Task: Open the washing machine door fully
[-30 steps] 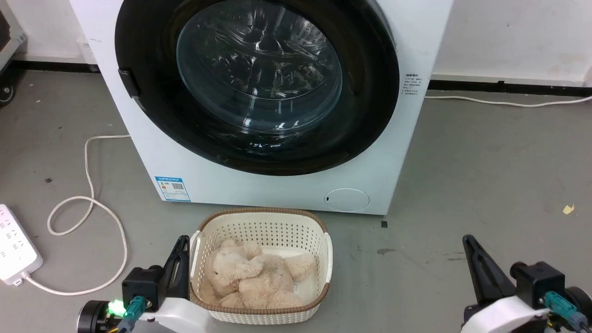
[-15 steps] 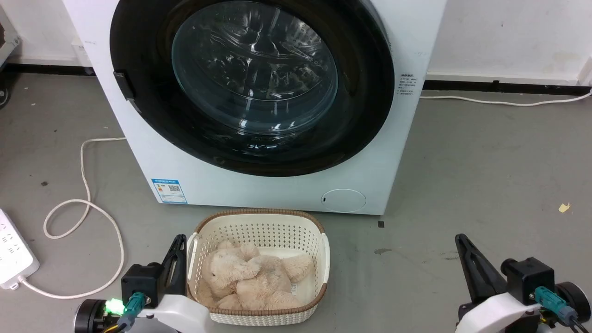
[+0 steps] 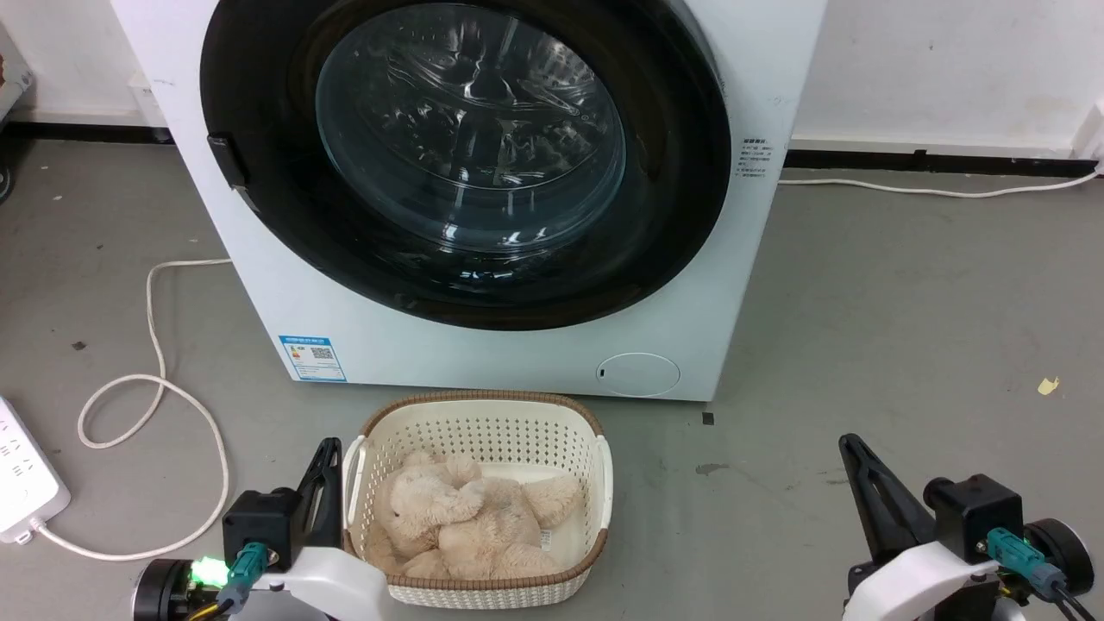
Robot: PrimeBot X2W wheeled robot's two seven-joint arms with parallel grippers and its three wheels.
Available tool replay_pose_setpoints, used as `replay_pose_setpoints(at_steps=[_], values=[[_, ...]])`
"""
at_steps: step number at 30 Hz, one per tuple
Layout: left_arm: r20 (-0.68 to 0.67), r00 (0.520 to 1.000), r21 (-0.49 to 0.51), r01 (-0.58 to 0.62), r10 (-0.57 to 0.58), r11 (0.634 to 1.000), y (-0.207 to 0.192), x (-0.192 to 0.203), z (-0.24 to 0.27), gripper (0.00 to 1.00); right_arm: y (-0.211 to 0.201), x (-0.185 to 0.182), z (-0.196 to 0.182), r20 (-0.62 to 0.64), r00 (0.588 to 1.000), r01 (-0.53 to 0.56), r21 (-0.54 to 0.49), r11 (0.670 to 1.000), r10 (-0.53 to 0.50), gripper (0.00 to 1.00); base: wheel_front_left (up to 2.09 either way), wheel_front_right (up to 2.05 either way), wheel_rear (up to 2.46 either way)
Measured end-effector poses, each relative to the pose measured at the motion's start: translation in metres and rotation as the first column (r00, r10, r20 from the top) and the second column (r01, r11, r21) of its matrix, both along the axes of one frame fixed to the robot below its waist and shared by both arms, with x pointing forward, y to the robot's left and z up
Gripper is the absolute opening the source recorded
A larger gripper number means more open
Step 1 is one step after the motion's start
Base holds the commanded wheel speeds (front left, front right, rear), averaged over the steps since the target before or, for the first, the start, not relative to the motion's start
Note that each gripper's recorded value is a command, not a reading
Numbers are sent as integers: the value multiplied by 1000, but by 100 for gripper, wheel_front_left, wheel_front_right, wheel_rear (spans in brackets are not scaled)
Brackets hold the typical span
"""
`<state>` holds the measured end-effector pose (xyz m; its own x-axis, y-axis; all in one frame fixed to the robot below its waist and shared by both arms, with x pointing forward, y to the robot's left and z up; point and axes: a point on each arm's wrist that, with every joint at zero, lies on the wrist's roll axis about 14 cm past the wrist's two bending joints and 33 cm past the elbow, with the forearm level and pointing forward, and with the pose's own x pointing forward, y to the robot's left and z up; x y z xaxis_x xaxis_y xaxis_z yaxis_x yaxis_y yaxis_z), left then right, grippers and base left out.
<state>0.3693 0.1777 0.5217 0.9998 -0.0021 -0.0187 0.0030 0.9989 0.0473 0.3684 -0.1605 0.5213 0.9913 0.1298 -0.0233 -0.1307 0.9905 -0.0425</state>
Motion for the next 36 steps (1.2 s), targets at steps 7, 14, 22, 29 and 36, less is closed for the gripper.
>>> replay_pose_setpoints(at_steps=[7, 14, 22, 29, 36], values=[[0, 1000, 0, 0, 0, 1000, 0, 0, 0, 0, 0, 0, 0, 1, 1000, 0, 0, 1000, 0, 0, 0, 0, 0], [0, 1000, 0, 0, 0, 1000, 0, 0, 0, 0, 0, 0, 0, 1, 1000, 0, 0, 1000, 0, 0, 0, 0, 0], [0, 1000, 0, -1, 1, 1000, 0, 0, 0, 0, 0, 0, 0, 1, 1000, -1, 0, 1000, 1, 0, 0, 0, 0], [0, 1000, 0, -1, 1, 1000, 0, 0, 0, 0, 0, 0, 0, 1, 1000, -1, 0, 1000, 1, 0, 0, 0, 0], [-1, 1000, 0, 0, 0, 1000, 0, 0, 0, 0, 0, 0, 0, 0, 1000, 0, 0, 1000, 0, 0, 0, 0, 0]])
